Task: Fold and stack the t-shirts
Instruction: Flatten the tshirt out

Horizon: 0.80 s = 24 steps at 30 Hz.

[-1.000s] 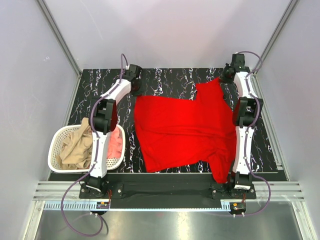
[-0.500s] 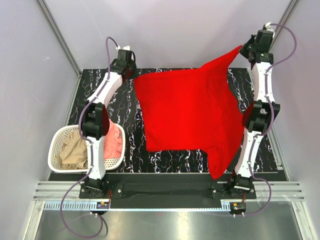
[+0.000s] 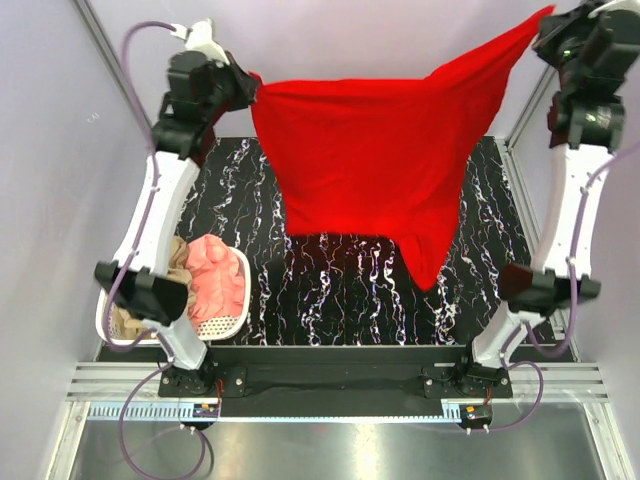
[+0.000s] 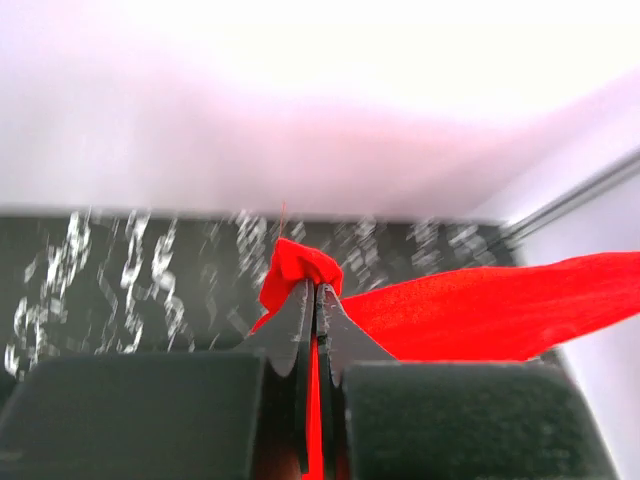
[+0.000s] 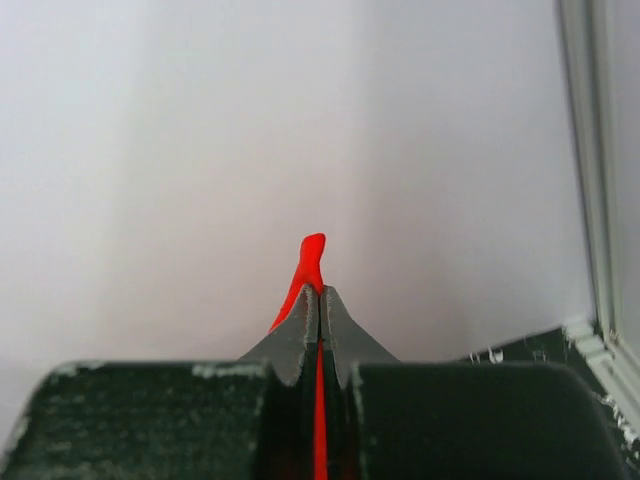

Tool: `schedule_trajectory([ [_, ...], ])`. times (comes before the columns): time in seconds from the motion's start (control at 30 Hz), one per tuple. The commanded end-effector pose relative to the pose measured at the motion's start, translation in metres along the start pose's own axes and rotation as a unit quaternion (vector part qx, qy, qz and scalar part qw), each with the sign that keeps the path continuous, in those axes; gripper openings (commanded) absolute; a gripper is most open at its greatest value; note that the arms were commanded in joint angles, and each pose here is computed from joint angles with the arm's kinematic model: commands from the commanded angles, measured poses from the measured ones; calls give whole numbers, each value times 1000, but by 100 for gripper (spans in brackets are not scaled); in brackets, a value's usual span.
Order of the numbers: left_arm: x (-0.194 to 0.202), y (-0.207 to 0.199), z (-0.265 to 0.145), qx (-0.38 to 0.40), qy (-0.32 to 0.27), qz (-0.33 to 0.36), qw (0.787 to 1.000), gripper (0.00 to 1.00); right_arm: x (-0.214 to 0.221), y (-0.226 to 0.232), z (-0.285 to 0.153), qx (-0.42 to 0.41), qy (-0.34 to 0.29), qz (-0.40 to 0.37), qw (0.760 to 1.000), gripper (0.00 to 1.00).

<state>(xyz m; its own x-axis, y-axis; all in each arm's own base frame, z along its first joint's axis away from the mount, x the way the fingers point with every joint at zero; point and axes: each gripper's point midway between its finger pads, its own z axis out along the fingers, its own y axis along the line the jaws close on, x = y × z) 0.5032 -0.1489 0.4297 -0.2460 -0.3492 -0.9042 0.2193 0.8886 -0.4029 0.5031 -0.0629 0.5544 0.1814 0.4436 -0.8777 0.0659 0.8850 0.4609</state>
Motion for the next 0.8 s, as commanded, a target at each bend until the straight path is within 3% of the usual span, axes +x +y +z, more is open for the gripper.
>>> schedule_trajectory([
  [0.0,-73,-40,-58,63,-101,24,993,0,-84,25,-60,-6,-106,-20,994,0],
  [0.13,-103,-61,-110,87,-137,29,986,0,-130,53,-122,-30,-152,-21,988,0],
  [0.3,-119,-70,-150,101,-157,32,982,0,-150,61,-162,-24,-167,-17,986,0],
  [0.5,-139,-81,-223,110,-211,51,970,0,-194,80,-238,-39,-230,-12,972,0],
  [0.77,-151,-88,-275,117,-251,41,960,0,-236,102,-328,-68,-310,-9,948,0],
])
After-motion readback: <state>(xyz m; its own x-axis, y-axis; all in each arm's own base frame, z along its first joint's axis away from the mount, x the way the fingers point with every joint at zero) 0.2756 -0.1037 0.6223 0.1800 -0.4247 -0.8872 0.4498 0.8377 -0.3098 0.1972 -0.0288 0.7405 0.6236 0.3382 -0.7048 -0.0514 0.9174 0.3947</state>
